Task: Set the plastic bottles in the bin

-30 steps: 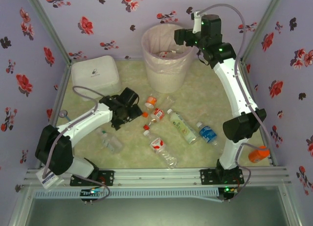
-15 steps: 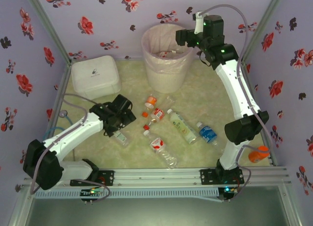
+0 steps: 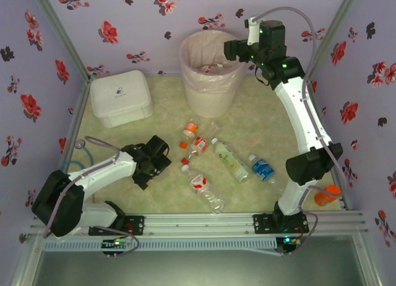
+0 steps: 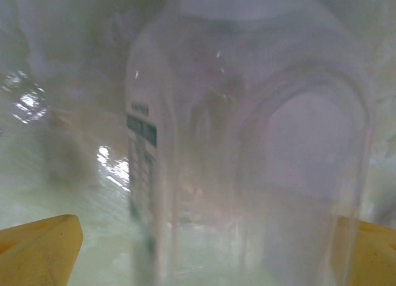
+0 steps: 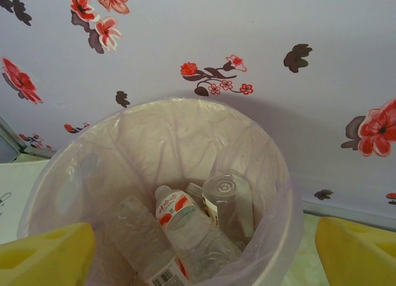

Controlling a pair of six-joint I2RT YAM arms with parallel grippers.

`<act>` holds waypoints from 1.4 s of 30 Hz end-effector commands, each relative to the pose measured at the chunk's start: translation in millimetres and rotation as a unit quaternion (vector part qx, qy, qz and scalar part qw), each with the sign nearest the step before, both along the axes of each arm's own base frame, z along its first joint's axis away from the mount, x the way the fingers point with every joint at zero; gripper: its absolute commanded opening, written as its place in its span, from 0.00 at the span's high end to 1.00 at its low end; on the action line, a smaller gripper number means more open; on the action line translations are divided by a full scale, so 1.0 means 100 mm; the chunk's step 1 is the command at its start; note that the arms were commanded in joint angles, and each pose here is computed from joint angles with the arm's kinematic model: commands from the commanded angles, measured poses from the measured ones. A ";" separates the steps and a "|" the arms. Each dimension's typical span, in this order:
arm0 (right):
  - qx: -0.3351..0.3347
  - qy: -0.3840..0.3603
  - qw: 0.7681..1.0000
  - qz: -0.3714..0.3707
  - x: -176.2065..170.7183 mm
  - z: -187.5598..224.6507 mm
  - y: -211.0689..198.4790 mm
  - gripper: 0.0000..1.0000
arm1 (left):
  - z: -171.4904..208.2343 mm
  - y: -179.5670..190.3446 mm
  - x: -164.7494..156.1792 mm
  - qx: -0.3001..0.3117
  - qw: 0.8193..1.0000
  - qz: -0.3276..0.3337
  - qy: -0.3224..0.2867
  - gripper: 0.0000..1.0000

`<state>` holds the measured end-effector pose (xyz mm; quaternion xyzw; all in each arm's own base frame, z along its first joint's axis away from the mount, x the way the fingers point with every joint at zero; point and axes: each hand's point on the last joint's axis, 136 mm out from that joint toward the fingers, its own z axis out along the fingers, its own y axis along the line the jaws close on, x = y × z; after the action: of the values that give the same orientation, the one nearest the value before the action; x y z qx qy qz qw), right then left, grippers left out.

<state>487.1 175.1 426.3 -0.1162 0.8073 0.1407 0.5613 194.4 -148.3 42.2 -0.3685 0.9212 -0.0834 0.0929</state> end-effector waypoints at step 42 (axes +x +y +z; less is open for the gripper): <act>0.230 0.091 0.948 0.202 -2.12 -0.02 0.28 0.01 | 2.05 -1.19 0.99 -0.048 0.829 -0.421 -0.366 0.97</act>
<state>287.8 187.4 422.7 -0.1222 0.7770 0.3909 0.4781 292.3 -237.5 201.7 0.0166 0.9244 -0.2150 0.3145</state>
